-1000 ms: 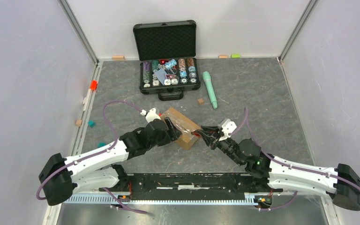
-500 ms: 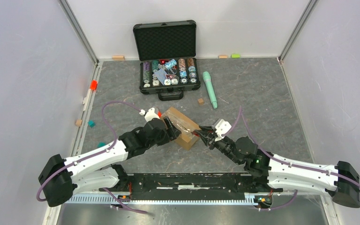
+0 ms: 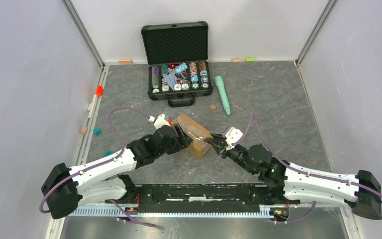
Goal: Unpack the express box
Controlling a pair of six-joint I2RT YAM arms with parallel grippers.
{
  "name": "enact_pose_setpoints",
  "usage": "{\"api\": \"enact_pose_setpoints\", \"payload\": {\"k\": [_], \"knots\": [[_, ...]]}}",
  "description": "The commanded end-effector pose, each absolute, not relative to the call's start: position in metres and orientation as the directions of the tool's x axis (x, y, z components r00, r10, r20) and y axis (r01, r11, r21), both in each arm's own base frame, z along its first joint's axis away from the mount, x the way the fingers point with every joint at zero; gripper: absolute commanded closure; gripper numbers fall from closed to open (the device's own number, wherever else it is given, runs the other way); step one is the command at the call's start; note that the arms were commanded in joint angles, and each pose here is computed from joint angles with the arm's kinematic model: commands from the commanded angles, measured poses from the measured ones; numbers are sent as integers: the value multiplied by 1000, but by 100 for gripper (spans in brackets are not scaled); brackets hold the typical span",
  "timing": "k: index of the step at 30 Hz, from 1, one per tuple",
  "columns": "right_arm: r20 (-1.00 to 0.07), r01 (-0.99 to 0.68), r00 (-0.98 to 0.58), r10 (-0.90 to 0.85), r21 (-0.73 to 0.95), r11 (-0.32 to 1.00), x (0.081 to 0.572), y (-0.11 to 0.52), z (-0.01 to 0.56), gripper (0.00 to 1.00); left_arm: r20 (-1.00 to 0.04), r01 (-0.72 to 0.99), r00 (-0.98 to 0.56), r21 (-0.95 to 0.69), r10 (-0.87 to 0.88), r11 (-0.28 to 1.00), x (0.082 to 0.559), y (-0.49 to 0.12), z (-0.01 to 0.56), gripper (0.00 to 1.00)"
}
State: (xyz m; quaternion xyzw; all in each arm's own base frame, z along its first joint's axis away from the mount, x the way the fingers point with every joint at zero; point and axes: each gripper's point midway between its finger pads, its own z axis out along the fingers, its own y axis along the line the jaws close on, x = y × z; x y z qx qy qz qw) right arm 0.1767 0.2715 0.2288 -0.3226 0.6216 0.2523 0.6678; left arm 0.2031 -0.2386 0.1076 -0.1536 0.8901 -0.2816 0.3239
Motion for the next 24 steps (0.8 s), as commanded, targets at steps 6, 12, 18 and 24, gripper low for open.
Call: {"api": "enact_pose_setpoints", "payload": {"k": [6,12,18,24], "knots": [[-984,-708,152,-95,-176,684,184,269,250,100,-495,-164,-782,-421,-378,892,188,-200,65,25],[-983,-709,154,-98,-179,682,184,270,251,100,-495,-165,-782,-422,-379,891,188,-200,66,25],[-982,-706,167,-92,-184,684,184,269,256,100,-496,-164,-782,-421,-378,892,188,-200,66,25],[-979,-703,183,-88,-193,685,185,270,263,100,-496,-164,-783,-421,-377,892,189,-199,67,25]]}}
